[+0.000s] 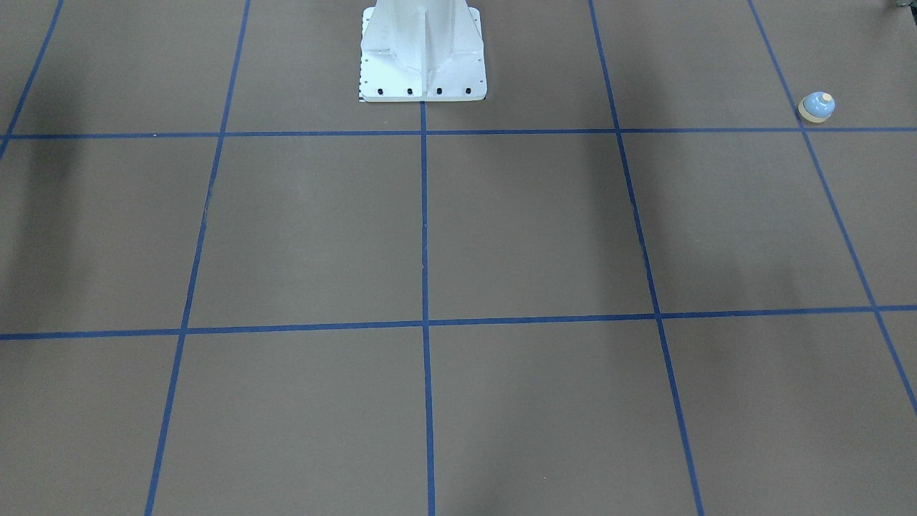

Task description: Place and press bell with both arms

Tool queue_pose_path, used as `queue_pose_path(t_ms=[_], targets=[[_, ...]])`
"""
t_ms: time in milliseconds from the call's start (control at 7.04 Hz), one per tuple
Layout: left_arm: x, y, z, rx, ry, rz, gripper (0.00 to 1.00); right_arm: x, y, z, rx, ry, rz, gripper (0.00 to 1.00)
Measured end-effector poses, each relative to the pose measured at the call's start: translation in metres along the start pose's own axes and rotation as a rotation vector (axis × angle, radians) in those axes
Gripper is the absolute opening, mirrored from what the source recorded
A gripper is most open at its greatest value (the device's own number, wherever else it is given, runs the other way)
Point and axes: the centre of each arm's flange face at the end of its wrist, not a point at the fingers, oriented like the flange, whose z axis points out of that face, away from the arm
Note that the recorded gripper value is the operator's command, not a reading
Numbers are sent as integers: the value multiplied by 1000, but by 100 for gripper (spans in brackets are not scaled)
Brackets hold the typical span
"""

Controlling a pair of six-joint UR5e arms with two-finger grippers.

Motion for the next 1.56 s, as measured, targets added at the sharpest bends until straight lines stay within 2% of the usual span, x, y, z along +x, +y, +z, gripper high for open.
queue_pose_path(t_ms=[284,568,1278,1562], targets=[[-1,1,2,-3,3,-6,100,5,5,3,-8,20,8,100],[-2,1,3,-3,10,-13,100,9,12,7,-18,16,20,100],[0,16,6,1,13,-4,100,3,23,9,-29,-66,42,100],[-2,27,10,1,15,-1,100,5,24,11,-34,-72,47,100]])
